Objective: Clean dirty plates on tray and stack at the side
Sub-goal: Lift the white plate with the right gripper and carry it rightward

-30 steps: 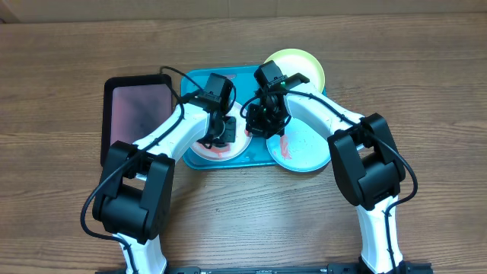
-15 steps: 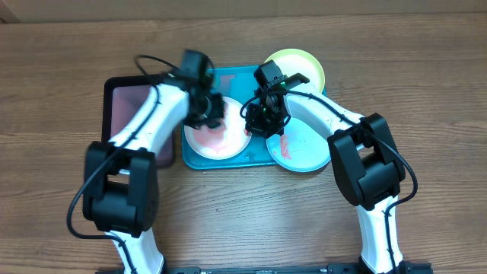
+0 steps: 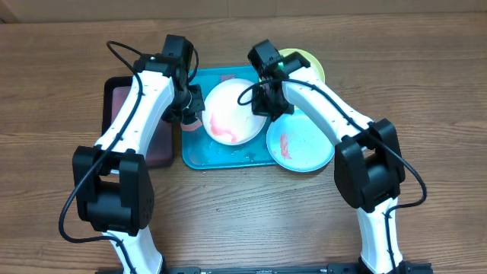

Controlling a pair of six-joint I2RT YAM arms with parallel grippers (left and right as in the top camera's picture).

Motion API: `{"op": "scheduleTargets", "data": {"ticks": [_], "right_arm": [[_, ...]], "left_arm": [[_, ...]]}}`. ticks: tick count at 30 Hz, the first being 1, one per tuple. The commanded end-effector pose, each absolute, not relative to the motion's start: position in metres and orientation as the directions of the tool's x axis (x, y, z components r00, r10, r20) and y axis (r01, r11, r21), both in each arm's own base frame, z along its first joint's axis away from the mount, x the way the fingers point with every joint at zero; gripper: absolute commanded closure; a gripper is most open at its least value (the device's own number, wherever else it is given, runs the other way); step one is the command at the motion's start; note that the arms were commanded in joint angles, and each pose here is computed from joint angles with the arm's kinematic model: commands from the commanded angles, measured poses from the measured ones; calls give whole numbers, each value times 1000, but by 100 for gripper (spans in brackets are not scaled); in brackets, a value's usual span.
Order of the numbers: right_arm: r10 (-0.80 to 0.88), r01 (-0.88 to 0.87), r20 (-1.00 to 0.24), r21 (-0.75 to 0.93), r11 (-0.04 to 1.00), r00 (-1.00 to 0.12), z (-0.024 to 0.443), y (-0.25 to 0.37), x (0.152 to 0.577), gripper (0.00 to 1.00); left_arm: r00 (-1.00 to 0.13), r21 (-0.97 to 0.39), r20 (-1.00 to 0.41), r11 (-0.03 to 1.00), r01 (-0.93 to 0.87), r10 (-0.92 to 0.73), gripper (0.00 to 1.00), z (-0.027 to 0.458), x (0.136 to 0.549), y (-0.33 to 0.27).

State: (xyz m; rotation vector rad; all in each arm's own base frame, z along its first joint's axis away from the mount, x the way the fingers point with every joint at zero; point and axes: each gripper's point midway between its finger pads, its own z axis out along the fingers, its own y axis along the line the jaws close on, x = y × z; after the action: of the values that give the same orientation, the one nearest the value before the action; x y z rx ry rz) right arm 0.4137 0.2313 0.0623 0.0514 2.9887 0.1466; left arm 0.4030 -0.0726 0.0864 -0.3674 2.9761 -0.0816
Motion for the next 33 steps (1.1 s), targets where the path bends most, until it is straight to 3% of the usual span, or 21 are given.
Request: {"op": "scheduleTargets", "data": {"ticks": [1,8,19,33], "right_arm": [[56,69,-339,-27,997,-939,116,210,434,96],[47,117,-422,-142,983,-905,138,199,429,96],[25,261,-653,-267,928,-757,218,184,410,96],[-162,370,-826,-406,836,-540,282,193,394,96]], "left_arm": [[-941,-66,-170,957,-284,-291,96,93,413,-64],[-938,-62,-189,956,-285,-292,96,93,417,-63],[-938,-64,-188,956,-286,-293,96,93,417,-63],[-938,-63,-187,956,-285,-292,96,93,417,-63]]}}
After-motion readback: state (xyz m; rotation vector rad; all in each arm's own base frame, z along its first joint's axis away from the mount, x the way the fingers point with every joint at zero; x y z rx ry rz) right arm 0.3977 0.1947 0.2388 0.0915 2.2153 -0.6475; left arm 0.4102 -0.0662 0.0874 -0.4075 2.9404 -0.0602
